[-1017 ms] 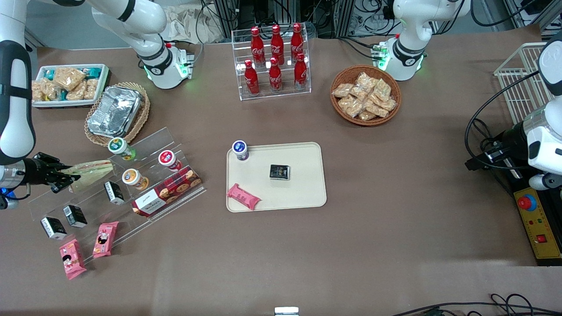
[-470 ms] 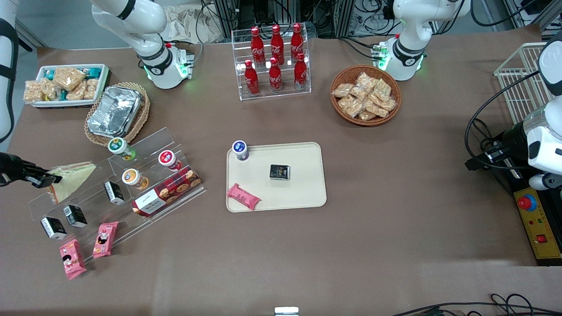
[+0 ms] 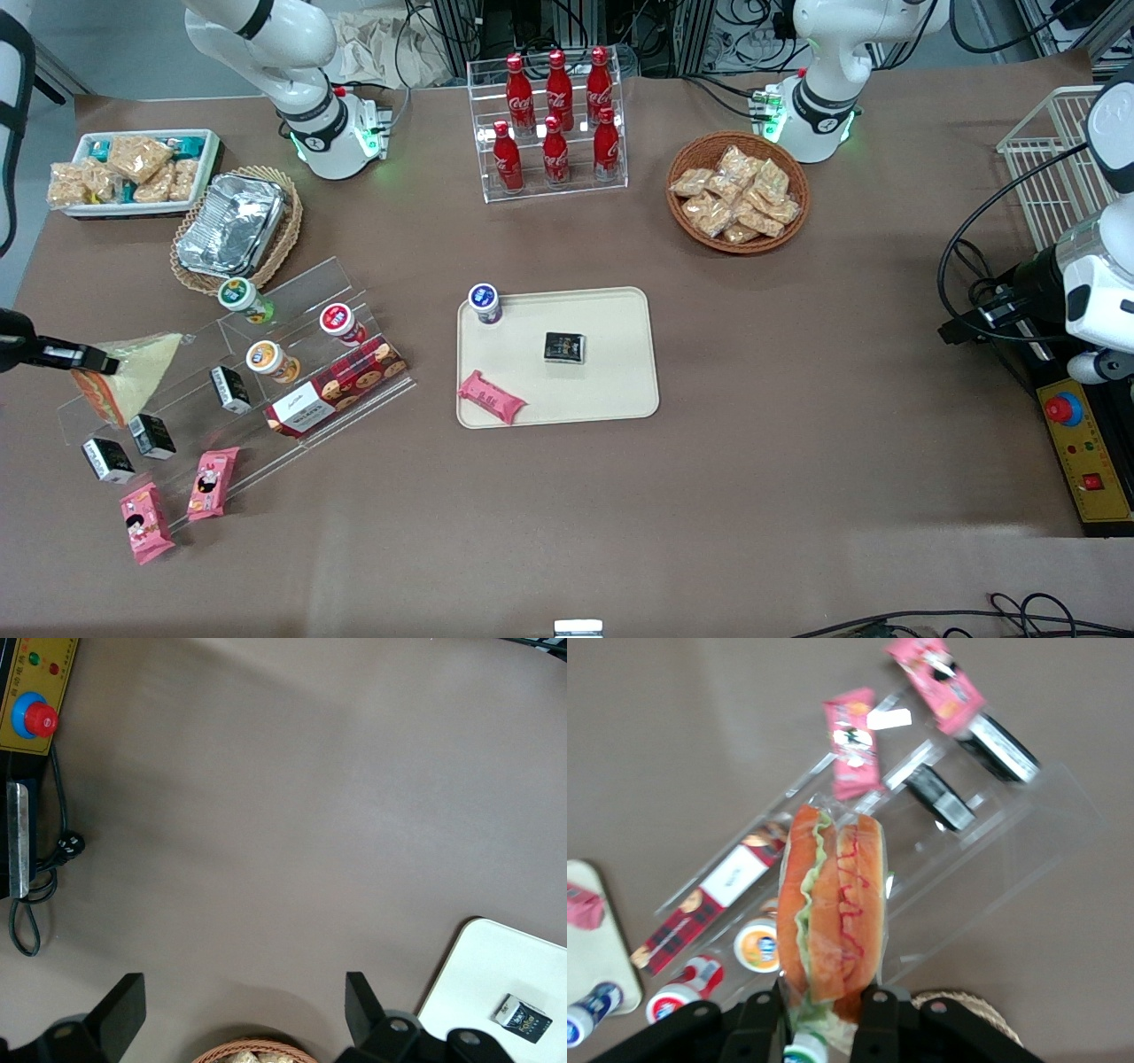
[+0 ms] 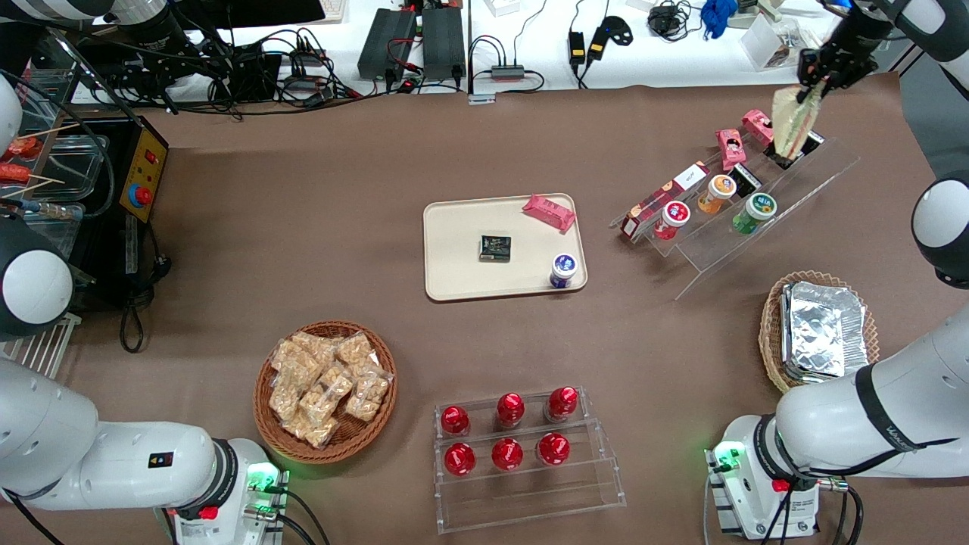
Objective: Place sandwich on tray
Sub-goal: 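Lift the sandwich off the rack and carry it toward the beige tray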
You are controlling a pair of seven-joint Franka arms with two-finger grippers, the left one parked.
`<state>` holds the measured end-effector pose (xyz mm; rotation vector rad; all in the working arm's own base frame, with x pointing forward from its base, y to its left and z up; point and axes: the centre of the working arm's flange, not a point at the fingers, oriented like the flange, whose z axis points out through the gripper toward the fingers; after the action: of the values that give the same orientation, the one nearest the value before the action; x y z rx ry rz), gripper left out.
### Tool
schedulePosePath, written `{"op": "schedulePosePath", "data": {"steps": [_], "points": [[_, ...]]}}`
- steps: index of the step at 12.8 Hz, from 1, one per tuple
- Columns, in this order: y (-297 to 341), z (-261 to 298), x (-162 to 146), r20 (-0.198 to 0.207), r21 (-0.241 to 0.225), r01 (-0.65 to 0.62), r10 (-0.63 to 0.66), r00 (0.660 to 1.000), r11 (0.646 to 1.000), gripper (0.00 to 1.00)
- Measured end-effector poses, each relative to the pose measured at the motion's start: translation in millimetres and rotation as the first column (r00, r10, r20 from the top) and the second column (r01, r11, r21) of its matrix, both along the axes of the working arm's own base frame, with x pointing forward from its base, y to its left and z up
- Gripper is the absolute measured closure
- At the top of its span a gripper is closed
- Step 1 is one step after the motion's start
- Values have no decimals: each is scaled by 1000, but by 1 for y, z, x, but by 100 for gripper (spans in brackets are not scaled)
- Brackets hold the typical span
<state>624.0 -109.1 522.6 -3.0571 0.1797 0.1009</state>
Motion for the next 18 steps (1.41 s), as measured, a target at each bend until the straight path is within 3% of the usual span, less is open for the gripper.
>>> {"op": "schedulePosePath", "data": {"steps": [2,4,7,9,12,14,18], "points": [[49,15,8,37,15,-137,136,990,990,71],[104,25,11,71,31,-314,311,948,949,71],[189,36,4,119,49,-552,544,831,832,71],[252,43,-5,165,37,-672,659,734,739,71],[372,36,-36,159,-71,-821,819,551,566,71],[436,13,-55,139,-104,-878,881,453,468,71],[478,-53,-48,133,-84,-913,912,388,400,71]]}}
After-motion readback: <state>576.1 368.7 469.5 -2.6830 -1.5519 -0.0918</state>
